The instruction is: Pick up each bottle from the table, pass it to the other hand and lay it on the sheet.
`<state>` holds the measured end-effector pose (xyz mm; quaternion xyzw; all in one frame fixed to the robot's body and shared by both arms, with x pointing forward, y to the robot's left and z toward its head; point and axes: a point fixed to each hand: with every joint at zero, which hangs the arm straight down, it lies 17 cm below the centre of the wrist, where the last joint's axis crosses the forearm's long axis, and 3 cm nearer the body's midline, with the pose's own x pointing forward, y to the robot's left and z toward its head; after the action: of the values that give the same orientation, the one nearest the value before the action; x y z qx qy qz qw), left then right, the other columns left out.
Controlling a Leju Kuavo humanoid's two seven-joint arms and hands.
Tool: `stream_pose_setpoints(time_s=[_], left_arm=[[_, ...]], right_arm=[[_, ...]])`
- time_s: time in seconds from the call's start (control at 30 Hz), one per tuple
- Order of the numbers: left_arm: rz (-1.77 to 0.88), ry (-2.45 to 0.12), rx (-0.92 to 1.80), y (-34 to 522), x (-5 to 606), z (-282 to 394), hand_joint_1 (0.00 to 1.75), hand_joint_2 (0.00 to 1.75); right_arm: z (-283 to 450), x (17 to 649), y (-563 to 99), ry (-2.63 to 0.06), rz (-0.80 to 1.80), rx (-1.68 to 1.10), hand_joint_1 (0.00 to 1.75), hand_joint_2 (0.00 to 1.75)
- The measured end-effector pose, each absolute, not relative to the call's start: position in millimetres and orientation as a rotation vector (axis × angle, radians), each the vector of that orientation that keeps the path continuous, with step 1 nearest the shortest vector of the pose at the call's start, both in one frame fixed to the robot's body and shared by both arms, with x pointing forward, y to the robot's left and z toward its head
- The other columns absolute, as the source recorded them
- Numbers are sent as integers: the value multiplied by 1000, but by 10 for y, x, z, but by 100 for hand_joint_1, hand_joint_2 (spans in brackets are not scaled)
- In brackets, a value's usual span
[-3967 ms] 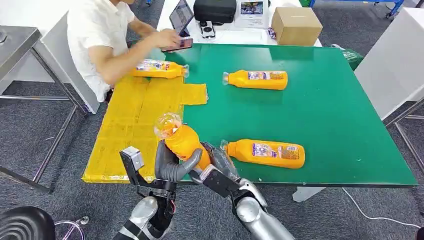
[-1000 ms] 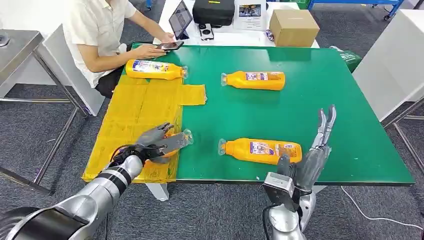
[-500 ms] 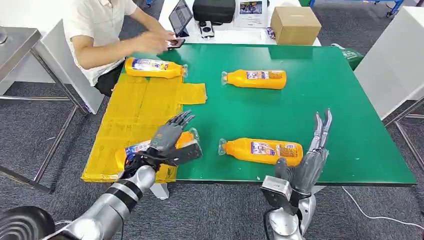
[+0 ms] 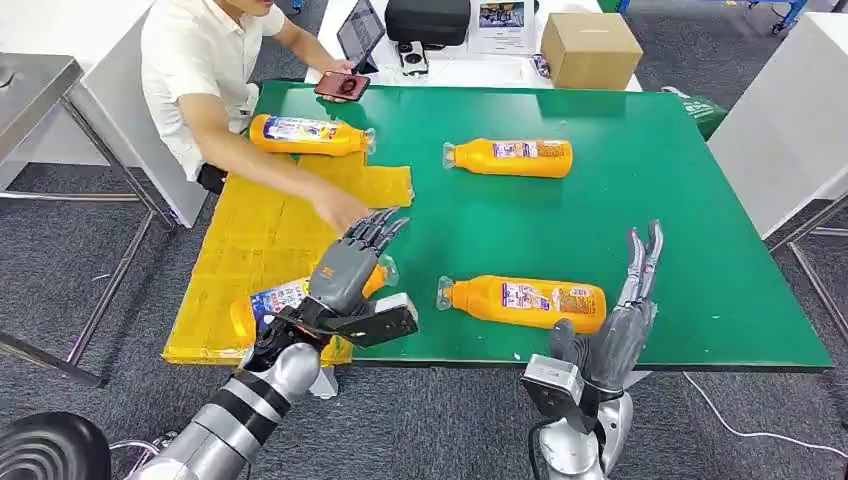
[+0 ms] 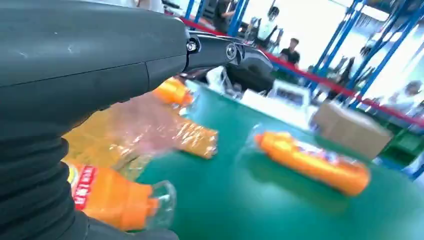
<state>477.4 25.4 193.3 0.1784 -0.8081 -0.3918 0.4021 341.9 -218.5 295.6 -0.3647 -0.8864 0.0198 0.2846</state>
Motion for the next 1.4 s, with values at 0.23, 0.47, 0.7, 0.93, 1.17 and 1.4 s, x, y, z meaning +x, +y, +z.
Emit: stream_pose_setpoints(time_s=[0.23,0.47,0.7,0.93,1.17,1.4], left_arm=[[6,-2011,-300,572,4303,2351,0,175],[340,-1907,-419,874,4022,2193,0,175],[343,-1936,-449,828,3907,2293,0,175],[330,-1951,-459,788,3873,2338,0,175],[299,-1946,-533,604,3799,2391,0,175],[294,-1939,-563,526,3807,2420,0,175]], right_arm=[[2389,3521,-2095,-2251,328,-1040,0,175],[1769,3556,-2702,-2046,478,-1164,0,175],[1517,3606,-2835,-1990,597,-1178,0,175],[1435,3650,-2834,-1976,657,-1181,0,175],[1241,3991,-2872,-1895,727,-1166,0,175],[1053,4246,-2743,-1872,810,-1096,0,175]])
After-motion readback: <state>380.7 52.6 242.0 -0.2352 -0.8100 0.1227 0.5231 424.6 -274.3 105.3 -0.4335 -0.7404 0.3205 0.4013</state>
